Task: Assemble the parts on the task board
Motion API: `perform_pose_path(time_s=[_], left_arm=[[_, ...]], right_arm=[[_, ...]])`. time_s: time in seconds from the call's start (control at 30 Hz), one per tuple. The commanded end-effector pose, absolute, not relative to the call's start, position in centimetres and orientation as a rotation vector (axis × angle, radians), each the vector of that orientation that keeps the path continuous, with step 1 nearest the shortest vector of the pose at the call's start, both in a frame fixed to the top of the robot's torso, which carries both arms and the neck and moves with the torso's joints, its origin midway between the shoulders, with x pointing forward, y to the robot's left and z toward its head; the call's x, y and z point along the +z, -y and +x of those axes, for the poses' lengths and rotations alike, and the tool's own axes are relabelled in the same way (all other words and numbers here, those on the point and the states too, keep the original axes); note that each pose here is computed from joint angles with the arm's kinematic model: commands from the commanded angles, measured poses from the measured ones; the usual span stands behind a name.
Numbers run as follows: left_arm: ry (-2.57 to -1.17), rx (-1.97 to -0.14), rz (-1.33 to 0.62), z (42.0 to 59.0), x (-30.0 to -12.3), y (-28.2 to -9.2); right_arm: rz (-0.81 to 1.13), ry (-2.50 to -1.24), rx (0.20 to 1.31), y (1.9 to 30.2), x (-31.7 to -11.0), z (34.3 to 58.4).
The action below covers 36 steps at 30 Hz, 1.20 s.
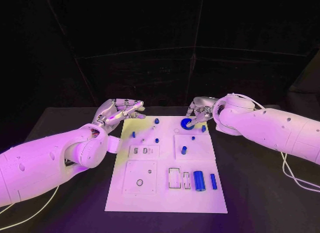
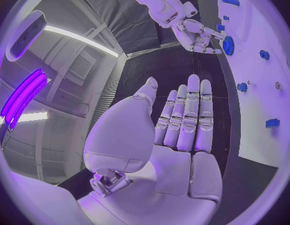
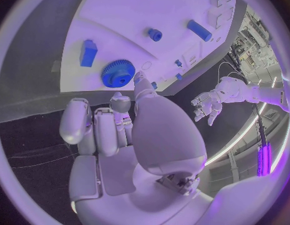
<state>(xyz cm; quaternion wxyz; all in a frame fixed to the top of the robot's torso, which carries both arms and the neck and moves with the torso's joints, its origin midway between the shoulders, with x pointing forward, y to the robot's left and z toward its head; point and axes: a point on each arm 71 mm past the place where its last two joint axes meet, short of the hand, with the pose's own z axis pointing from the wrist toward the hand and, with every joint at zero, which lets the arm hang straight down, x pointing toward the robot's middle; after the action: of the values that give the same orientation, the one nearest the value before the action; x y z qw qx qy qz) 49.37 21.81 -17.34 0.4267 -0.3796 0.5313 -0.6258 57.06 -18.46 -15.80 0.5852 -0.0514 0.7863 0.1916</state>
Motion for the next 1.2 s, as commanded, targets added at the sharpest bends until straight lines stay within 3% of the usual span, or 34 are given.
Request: perform_pose_path(time_s=[0.03, 0.77, 1.2], left_arm=[[-1.337, -1.578, -0.94, 49.41, -17.26, -21.7], [-1.339, -1.576, -0.941, 49.5, -17.32, -21.74], [-1.342, -1.578, -0.942, 49.5, -17.34, -21.71]], right_arm=[[-0.132, -1.858, 0.436, 18.39, -16.08, 57.1], [-0.149, -1.869, 0.421, 18.4, -16.77, 57.38], [-0.204, -1.772, 0.395, 17.87, -16.65, 57.27]])
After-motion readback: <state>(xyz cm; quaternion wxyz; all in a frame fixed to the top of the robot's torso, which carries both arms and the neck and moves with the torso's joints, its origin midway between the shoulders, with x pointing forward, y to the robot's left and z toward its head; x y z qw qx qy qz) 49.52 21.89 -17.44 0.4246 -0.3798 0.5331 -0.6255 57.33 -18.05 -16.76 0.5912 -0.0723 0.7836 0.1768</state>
